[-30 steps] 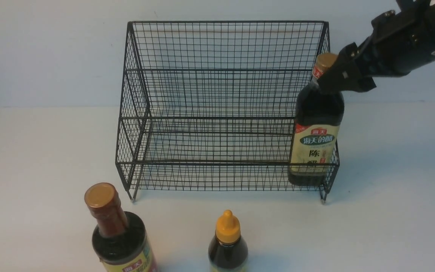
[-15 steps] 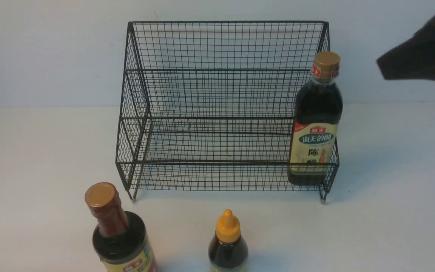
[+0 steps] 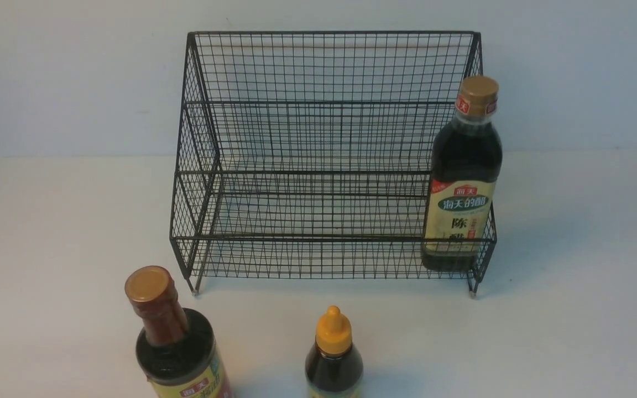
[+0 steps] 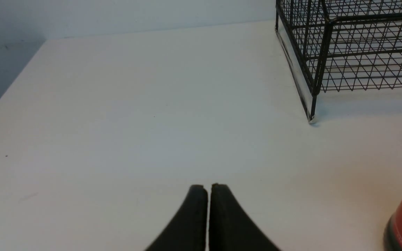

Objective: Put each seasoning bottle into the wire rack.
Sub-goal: Use the left arm to grab the condiment bottle closest to it

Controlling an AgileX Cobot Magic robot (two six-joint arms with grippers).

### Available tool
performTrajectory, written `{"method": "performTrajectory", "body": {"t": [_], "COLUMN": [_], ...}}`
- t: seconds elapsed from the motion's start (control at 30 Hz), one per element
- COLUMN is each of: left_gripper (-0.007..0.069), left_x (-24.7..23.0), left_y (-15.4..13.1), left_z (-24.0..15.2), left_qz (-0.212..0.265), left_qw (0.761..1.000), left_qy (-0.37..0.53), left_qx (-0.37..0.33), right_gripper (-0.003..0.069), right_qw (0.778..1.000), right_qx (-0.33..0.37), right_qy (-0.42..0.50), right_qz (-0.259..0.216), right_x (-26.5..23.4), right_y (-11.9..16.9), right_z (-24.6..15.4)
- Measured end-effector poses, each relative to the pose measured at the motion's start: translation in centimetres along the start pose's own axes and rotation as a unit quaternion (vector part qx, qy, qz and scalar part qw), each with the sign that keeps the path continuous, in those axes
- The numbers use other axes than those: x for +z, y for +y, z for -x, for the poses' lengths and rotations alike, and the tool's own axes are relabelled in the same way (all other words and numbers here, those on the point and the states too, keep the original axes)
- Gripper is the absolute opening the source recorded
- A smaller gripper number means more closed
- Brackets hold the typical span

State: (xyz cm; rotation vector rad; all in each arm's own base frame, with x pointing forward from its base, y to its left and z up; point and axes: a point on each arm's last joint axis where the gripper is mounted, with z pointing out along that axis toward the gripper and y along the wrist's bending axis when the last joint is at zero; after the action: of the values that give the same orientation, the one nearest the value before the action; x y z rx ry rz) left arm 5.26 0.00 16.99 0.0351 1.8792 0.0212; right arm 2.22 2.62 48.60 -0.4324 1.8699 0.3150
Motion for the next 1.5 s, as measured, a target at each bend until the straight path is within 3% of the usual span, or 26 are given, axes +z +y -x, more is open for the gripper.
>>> {"method": "performTrajectory", "body": {"t": [0.17, 0.47, 0.6, 0.7, 0.77, 0.8, 0.83, 0.9, 1.0, 1.1, 1.2, 1.4, 1.47, 1.5], "left_gripper": [-0.0004, -0.0004, -0.0004, -0.0004, -0.0004, -0.0004, -0.0004, -0.0004, -0.0004, -0.0004, -0.0004, -0.0004, -0.0004, -0.0004], "left_x": [0.0, 0.0, 0.0, 0.0, 0.0, 0.0, 0.0, -0.2, -0.3, -0.4, -0.4, -0.4, -0.9, -1.3], "left_y": [0.0, 0.1, 0.2, 0.0, -0.5, -0.6, -0.8, -1.4, -1.8, -1.9, -1.9, -1.9, -2.3, -2.5], "left_z": [0.0, 0.0, 0.0, 0.0, 0.2, 0.2, 0.3, 0.9, 1.3, 1.6, 1.8, 2.1, 2.8, 3.5], "left_qz": [0.000, 0.008, 0.010, 0.000, -0.030, -0.033, -0.046, -0.091, -0.120, -0.138, -0.146, -0.153, -0.179, -0.197], "left_qw": [1.000, 0.999, 0.999, 1.000, 0.992, 0.990, 0.981, 0.924, 0.872, 0.836, 0.817, 0.797, 0.778, 0.785], "left_qy": [0.000, 0.000, 0.001, 0.000, -0.007, -0.007, -0.010, -0.016, -0.014, -0.020, -0.023, -0.031, -0.021, -0.021], "left_qx": [0.000, 0.033, 0.045, 0.002, -0.124, -0.137, -0.191, -0.371, -0.475, -0.531, -0.558, -0.583, -0.602, -0.587], "right_gripper": [-0.0002, -0.0014, -0.0015, -0.0015, -0.0015, -0.0015, -0.0015, -0.0015, -0.0015, -0.0015, -0.0015, -0.0015, -0.0015, -0.0015], "right_qw": [1.000, 0.990, 0.989, 0.990, 0.989, 0.989, 0.988, 0.985, 0.983, 0.982, 0.981, 0.980, 0.980, 0.980], "right_qx": [0.001, -0.008, 0.003, 0.006, 0.003, 0.003, 0.001, -0.002, -0.002, -0.002, -0.002, -0.005, -0.006, -0.007], "right_qy": [0.019, -0.137, -0.140, -0.132, -0.140, -0.141, -0.146, -0.162, -0.173, -0.182, -0.187, -0.188, -0.188, -0.188], "right_qz": [0.001, -0.035, -0.040, -0.040, -0.044, -0.044, -0.047, -0.053, -0.055, -0.058, -0.059, -0.061, -0.062, -0.062], "right_x": [-0.3, 2.4, 4.2, 4.7, 4.7, 4.7, 4.7, 4.6, 4.5, 4.4, 4.4, 4.4, 4.4, 4.4], "right_y": [0.6, 0.2, -0.3, -0.3, -0.4, -0.4, -0.5, -0.5, -0.6, -0.6, -0.7, -0.7, -0.7, -0.7], "right_z": [-6.9, -16.2, -18.0, -18.4, -18.3, -18.3, -18.2, -17.9, -17.7, -17.6, -17.5, -17.5, -17.5, -17.5]}}
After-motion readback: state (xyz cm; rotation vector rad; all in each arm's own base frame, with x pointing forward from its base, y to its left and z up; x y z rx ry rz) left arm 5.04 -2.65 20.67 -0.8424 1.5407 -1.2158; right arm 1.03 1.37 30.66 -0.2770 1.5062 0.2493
